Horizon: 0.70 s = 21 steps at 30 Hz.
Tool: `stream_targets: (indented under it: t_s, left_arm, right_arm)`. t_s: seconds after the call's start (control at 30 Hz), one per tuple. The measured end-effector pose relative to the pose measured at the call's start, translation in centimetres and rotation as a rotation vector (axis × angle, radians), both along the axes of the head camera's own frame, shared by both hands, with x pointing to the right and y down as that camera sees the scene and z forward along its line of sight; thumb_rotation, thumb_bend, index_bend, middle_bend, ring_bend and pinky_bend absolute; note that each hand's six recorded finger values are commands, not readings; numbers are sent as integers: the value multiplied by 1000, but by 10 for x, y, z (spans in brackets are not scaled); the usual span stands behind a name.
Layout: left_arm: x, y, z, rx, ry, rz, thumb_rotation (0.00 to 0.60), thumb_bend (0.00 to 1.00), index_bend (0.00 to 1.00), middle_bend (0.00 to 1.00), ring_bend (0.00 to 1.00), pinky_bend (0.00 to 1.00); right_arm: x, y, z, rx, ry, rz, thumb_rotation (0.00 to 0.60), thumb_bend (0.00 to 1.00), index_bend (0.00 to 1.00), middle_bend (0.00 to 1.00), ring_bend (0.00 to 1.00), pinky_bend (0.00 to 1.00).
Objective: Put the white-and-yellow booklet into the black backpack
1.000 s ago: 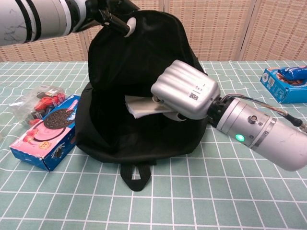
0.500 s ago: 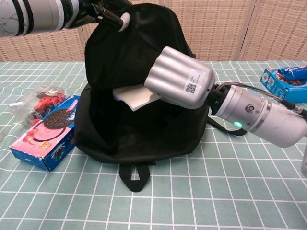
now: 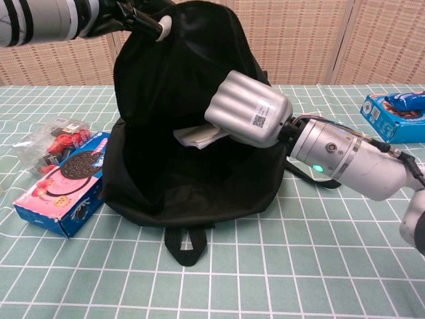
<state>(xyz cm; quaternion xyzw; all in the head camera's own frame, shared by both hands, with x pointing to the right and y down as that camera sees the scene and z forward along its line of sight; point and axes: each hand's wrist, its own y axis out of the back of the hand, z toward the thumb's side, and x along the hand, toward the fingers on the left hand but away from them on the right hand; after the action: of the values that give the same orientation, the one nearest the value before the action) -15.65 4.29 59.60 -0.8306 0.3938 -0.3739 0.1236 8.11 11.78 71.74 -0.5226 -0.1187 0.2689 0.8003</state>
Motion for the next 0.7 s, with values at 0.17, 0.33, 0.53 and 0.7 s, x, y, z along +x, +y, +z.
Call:
stream_targets:
  t_s: [0.17, 0.33, 0.53, 0.7]
  left_arm:
    - [0, 0, -2, -22, 26, -11, 600, 713, 654, 250, 190, 112]
    - [-4, -1, -2, -35, 25, -9, 600, 712, 646, 250, 185, 112]
    - [-9, 0, 3, -37, -9, 1, 600, 712, 638, 250, 178, 112]
    - [-14, 1, 8, -30, -46, 12, 600, 711, 634, 250, 171, 112]
  right_arm:
    - [0, 4, 7, -51, 2, 44, 600, 0, 16, 195, 275, 447]
    - [-5, 17, 5, -98, -26, 42, 600, 0, 0, 55, 127, 377]
    - [-8, 33, -3, -187, -63, 23, 600, 0, 0, 0, 38, 311]
    - [-5, 45, -17, -255, -89, -9, 600, 0, 0, 0, 15, 281]
